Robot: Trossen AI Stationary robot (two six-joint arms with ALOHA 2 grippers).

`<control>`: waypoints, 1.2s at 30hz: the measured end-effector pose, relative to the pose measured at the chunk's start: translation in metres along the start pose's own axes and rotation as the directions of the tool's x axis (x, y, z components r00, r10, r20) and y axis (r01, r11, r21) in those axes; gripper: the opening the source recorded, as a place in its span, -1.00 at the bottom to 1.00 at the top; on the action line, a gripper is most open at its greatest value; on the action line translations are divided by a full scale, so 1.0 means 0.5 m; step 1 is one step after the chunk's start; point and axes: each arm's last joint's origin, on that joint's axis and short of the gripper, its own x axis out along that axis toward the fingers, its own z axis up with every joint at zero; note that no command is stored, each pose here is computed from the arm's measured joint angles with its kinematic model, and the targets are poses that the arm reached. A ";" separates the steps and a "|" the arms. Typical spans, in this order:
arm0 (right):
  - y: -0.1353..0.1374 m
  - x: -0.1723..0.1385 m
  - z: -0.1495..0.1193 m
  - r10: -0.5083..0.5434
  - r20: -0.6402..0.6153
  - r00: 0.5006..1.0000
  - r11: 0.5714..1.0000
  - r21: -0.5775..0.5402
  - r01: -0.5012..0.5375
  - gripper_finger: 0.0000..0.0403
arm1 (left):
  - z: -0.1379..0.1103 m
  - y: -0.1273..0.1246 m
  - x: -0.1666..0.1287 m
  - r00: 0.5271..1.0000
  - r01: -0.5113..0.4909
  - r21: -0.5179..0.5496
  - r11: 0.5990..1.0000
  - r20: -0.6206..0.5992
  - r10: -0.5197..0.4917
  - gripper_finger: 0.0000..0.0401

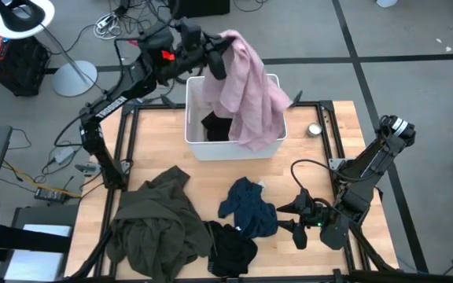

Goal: Sort clothes
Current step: Put the pink shirt into the white bin

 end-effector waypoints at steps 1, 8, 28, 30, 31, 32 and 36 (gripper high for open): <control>0.000 0.000 0.000 0.001 0.000 1.000 1.000 0.001 -0.001 0.14 | -0.010 0.002 -0.001 0.998 -0.006 0.023 1.000 -0.055 0.007 -1.00; 0.000 0.000 0.000 -0.001 0.002 1.000 1.000 -0.018 0.001 0.14 | -0.132 -0.003 -0.006 0.869 0.015 0.106 0.994 -0.494 0.039 -1.00; 0.005 0.000 0.003 0.014 0.022 1.000 1.000 0.010 -0.014 0.14 | -0.527 0.086 -0.022 0.495 -0.249 0.075 0.966 -0.847 0.194 -1.00; 0.006 0.000 0.004 0.017 0.024 1.000 1.000 0.013 -0.017 0.14 | -0.542 0.089 -0.028 0.478 -0.266 0.073 0.961 -0.856 0.197 -0.98; 0.006 0.000 0.004 0.019 0.025 1.000 1.000 0.015 -0.019 0.14 | -0.545 0.090 -0.031 0.467 -0.268 0.076 0.960 -0.862 0.199 -0.96; 0.006 0.000 0.004 0.018 0.025 1.000 1.000 0.015 -0.019 0.14 | -0.547 0.090 -0.033 0.458 -0.270 0.079 0.960 -0.866 0.200 -0.94; 0.006 0.000 0.004 0.018 0.025 1.000 1.000 0.015 -0.019 0.14 | -0.542 0.089 -0.033 0.447 -0.271 0.081 0.959 -0.872 0.200 -0.78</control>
